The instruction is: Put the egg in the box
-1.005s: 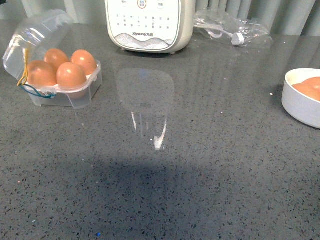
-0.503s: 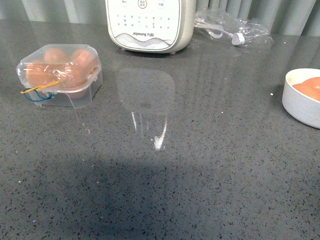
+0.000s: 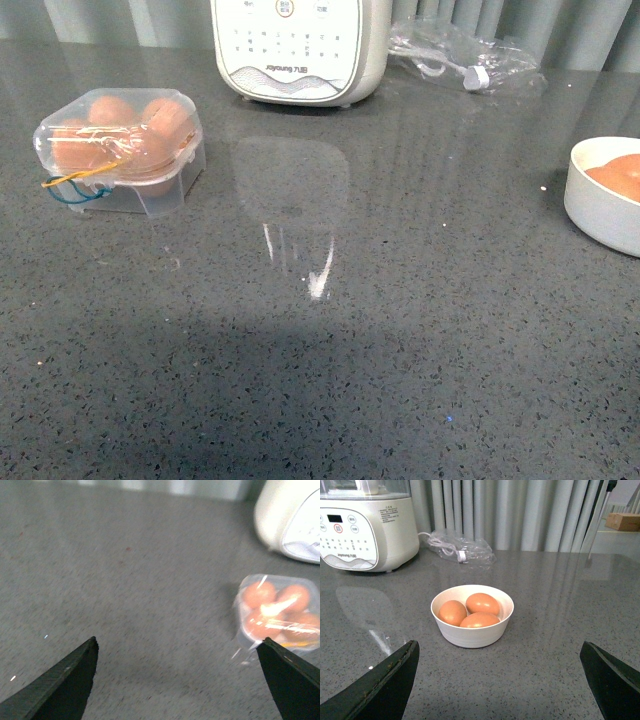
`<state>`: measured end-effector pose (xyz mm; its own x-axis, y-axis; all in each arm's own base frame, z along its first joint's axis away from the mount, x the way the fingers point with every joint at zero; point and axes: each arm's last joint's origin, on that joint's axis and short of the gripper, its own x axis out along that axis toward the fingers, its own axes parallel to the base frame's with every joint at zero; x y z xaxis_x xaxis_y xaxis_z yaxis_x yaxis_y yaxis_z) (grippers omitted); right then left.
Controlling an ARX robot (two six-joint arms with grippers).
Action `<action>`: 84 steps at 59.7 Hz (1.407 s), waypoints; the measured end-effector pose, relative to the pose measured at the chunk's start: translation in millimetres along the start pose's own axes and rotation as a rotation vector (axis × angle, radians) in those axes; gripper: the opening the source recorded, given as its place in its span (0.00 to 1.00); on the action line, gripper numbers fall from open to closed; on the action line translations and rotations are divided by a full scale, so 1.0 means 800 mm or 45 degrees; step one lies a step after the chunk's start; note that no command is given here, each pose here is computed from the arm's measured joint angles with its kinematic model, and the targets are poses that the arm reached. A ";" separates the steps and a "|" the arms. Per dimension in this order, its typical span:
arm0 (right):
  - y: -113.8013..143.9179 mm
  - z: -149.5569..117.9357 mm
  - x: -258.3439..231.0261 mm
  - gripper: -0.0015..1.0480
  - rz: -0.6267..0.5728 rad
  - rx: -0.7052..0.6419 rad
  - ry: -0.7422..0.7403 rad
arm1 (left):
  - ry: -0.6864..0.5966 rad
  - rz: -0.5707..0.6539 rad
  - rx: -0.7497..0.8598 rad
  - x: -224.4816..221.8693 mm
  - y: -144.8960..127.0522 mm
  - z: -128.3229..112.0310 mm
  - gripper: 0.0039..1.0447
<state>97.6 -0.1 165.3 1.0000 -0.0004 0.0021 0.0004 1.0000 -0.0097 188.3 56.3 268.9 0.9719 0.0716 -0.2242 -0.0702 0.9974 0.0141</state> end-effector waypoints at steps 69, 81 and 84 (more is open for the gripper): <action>0.000 0.000 0.000 0.93 0.000 0.000 0.000 | -0.286 -0.091 -0.010 -0.065 -0.066 -0.132 0.03; 0.000 0.000 0.000 0.93 0.000 0.000 0.000 | -0.322 -0.091 -0.012 -0.069 -0.065 -0.134 0.03; 0.000 0.000 0.000 0.93 0.000 0.000 0.000 | -0.329 -0.090 -0.012 -0.071 -0.065 -0.134 0.03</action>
<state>97.6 -0.1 165.3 1.0000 -0.0004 0.0021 0.0004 1.0000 -0.0097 113.0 0.0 176.3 0.9995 0.0008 0.0322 -0.0007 1.0000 -0.0021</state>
